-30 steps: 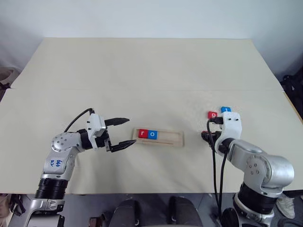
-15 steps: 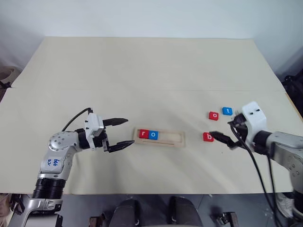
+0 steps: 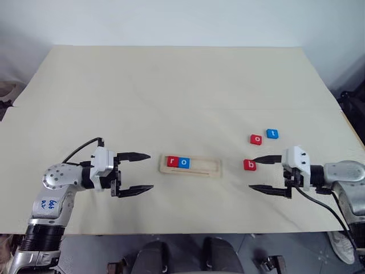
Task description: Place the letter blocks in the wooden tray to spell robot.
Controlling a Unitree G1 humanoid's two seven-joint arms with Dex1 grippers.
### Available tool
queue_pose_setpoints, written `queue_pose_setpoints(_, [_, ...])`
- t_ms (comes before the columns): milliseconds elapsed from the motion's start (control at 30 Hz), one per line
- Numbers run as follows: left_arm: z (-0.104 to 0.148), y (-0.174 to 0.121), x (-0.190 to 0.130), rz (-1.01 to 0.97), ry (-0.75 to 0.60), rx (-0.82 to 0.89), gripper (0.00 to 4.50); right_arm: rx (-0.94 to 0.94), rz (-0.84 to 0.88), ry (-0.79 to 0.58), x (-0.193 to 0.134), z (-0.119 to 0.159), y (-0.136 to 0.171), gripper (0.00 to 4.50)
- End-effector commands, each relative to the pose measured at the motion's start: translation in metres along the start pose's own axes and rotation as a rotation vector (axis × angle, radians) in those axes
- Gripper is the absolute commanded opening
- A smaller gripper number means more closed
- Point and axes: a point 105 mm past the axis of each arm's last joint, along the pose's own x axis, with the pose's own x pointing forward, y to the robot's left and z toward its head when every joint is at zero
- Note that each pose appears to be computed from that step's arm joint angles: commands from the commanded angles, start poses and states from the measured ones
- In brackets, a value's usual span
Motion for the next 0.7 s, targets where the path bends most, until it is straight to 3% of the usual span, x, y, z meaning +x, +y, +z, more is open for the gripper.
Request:
queue_pose_setpoints(33, [0.006, 0.001, -0.002, 0.011, -0.010, 0.036, 4.50, -0.030, 0.003, -0.028, 0.007, 0.007, -0.002, 4.47])
queue_pose_setpoints(433, [0.003, -0.003, 0.014, 0.012, -0.035, 0.038, 4.50, 0.045, -0.051, -0.015, -0.011, 0.000, -0.025, 4.47])
queue_pose_setpoints(700, [0.009, 0.002, 0.014, 0.015, -0.046, 0.051, 4.50, 0.096, -0.072, 0.059, -0.014, -0.026, -0.037, 4.47])
